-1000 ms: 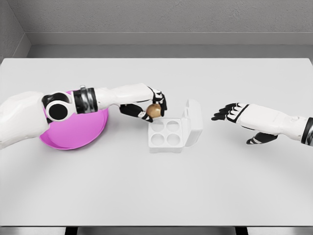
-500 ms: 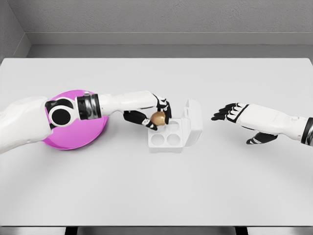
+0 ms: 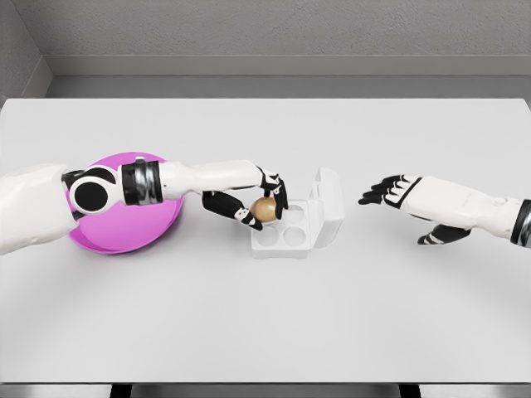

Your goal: Pack egg into the box and close the box lid

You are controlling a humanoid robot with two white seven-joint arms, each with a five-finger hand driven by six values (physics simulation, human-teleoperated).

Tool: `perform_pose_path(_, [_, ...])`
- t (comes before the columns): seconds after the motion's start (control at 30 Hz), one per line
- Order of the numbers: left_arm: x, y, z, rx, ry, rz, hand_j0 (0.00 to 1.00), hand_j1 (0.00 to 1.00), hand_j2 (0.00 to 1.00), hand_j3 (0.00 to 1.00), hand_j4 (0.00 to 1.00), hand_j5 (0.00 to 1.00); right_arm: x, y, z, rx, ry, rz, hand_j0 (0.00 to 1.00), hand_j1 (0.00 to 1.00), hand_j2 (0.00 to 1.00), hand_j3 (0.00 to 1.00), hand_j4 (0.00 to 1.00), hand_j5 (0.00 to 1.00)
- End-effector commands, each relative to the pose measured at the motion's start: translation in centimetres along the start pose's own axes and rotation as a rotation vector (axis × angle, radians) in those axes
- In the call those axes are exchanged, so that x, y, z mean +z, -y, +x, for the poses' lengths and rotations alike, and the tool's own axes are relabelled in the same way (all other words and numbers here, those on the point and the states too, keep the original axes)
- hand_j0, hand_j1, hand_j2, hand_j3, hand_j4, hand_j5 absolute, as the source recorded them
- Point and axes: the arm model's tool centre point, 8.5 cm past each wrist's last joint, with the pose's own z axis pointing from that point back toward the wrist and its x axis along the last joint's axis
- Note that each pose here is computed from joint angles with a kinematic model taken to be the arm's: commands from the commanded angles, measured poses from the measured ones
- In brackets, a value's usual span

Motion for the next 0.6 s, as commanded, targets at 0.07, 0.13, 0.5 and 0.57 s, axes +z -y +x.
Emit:
perform_pose_path(0.07, [-0.6, -0.4, 0.4, 0.056, 0.026, 0.035, 0.42, 0.42, 0.42, 0.42, 0.42, 0.42, 0.0, 0.0, 0.0, -0.006, 0.001, -0.003, 1.0, 1.0, 1.0, 1.0, 1.0, 1.0])
perform_pose_path(0.13, [-0.8, -0.4, 0.5, 0.075, 0.033, 0.044, 0.42, 0.42, 0.42, 0.42, 0.42, 0.42, 0.0, 0.1, 0.0, -0.005, 0.0, -0.004, 1.0, 1.0, 1.0, 1.0, 1.0, 1.0])
perform_pose_path(0.5, [-0.5, 0.5, -0.4, 0.121, 0.016, 0.063, 0.41, 0.41, 0.41, 0.41, 0.41, 0.41, 0.0, 0.0, 0.0, -0.006, 0.0, -0.003, 1.0, 1.0, 1.0, 1.0, 1.0, 1.0])
perform_pose_path(0.57, [-0.5, 0.6, -0.9, 0.127, 0.004, 0.068, 0.41, 0.41, 0.41, 0.41, 0.41, 0.41, 0.0, 0.0, 0.0, -0.006, 0.0, -0.003, 1.0, 1.0, 1.0, 1.0, 1.0, 1.0])
